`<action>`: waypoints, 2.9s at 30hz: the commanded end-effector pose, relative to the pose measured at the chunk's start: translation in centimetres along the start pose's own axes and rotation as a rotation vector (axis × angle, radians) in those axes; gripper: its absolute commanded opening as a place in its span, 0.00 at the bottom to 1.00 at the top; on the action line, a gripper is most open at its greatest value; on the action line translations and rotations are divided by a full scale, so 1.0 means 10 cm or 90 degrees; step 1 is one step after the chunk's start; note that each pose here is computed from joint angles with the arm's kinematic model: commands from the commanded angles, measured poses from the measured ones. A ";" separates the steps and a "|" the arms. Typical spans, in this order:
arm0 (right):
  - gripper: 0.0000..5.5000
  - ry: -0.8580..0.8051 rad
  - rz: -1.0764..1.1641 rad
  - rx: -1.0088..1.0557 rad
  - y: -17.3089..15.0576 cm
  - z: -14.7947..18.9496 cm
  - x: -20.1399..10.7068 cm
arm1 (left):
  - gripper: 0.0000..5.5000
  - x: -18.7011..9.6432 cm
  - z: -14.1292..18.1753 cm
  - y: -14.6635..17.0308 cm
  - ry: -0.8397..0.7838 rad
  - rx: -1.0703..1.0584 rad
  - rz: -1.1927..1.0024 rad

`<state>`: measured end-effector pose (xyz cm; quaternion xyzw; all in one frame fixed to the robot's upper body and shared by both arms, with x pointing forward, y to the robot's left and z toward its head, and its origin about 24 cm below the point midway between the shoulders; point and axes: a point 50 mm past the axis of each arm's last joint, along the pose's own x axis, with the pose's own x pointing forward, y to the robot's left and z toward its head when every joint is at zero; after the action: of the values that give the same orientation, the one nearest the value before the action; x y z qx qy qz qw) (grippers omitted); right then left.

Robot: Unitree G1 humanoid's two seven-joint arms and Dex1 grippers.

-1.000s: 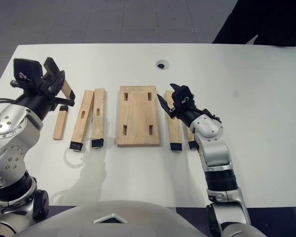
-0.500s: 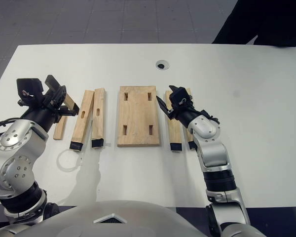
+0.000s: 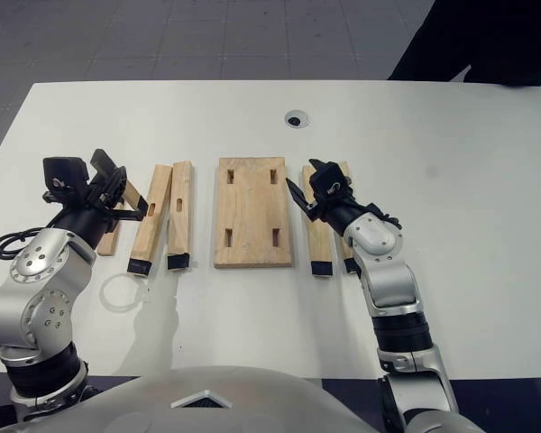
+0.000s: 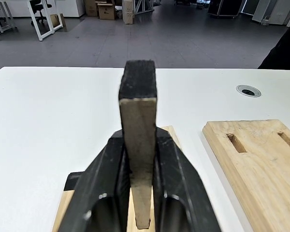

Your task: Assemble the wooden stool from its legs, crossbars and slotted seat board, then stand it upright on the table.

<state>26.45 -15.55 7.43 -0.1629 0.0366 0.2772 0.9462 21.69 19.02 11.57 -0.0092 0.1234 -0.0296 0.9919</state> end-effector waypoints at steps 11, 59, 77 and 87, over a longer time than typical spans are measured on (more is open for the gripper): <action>0.51 0.000 0.003 -0.012 0.01 0.03 -0.01 | 0.08 0.08 -0.09 0.02 -0.002 0.001 -0.005; 0.51 -0.008 -0.050 -0.019 -0.24 0.08 -0.01 | 0.08 -0.13 -1.17 0.25 0.231 0.049 0.069; 0.51 -0.007 -0.053 -0.021 -0.26 0.08 -0.01 | 0.08 -0.21 -1.32 0.33 0.171 -0.034 0.093; 0.51 -0.009 -0.057 -0.020 -0.26 0.08 -0.02 | 0.08 -0.09 -1.24 0.31 0.231 0.045 0.028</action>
<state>27.33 -17.31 8.37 -0.1742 0.0293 0.2422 0.9540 20.97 20.97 6.06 0.0444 0.0773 -0.0189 0.9958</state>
